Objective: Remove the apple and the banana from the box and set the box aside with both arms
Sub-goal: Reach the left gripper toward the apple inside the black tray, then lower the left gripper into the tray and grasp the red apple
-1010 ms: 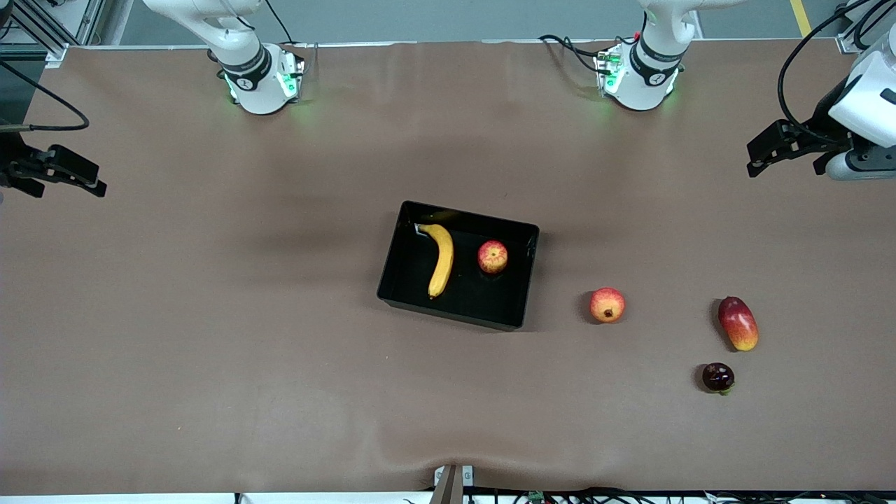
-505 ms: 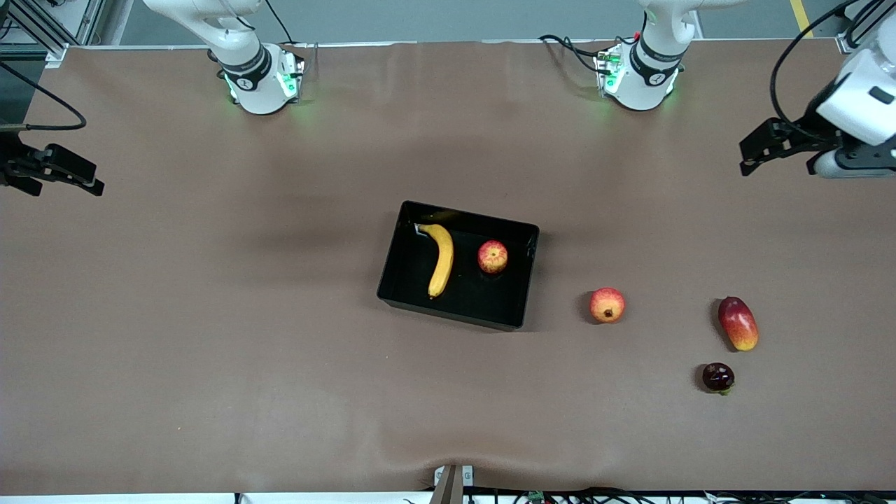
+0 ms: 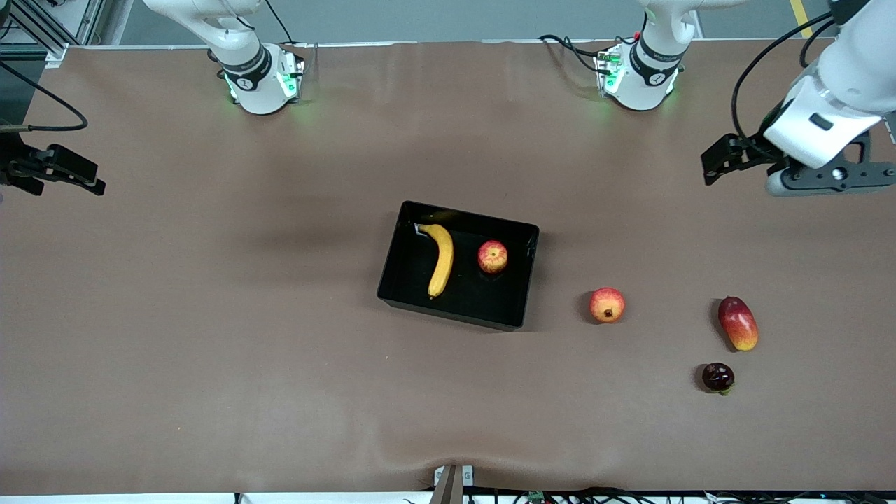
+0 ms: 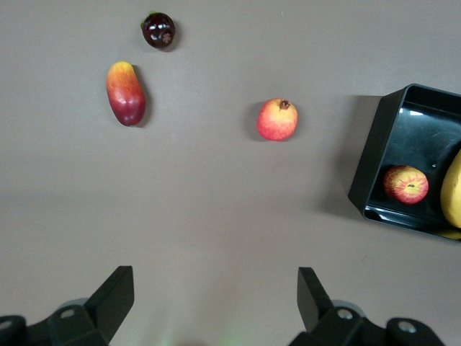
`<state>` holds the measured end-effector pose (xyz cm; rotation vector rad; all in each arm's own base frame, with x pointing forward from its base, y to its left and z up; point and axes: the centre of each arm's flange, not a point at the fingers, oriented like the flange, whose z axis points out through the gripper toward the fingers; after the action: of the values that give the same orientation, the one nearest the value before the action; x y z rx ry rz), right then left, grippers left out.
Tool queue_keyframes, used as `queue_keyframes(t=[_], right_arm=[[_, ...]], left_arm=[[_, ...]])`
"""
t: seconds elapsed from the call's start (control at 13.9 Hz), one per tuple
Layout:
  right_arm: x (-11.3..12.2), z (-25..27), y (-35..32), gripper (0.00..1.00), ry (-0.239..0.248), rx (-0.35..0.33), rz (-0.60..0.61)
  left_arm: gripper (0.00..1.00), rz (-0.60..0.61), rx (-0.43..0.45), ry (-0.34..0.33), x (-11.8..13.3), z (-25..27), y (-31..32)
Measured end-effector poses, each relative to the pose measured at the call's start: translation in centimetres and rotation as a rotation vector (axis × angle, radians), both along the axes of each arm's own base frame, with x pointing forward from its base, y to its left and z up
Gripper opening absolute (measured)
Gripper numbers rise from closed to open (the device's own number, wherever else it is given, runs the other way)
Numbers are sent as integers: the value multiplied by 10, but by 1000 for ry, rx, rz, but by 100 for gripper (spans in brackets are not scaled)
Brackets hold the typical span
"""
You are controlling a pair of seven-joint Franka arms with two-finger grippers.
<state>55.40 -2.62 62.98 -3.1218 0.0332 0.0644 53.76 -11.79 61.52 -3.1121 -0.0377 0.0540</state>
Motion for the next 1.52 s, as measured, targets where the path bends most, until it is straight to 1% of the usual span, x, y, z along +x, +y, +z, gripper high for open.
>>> queue_keyframes(t=[0.43, 0.65, 0.87, 1.01, 1.3, 1.52], right_arm=[[0, -2, 0, 100, 4, 0, 0], [0, -2, -1, 100, 4, 0, -1], [0, -2, -1, 100, 5, 0, -2], [0, -3, -1, 100, 6, 0, -2], [0, -3, -1, 100, 6, 0, -2], [0, -3, -1, 100, 7, 0, -2]], left_arm=[[100, 35, -8, 57, 11, -34, -58], [100, 62, -14, 85, 14, -59, -104], [100, 122, -25, 87, 11, -95, -169], [100, 125, -9, 73, 11, -126, -205], [100, 143, 30, 53, 4, -194, -267], [100, 162, 19, 55, 1, -240, -296]])
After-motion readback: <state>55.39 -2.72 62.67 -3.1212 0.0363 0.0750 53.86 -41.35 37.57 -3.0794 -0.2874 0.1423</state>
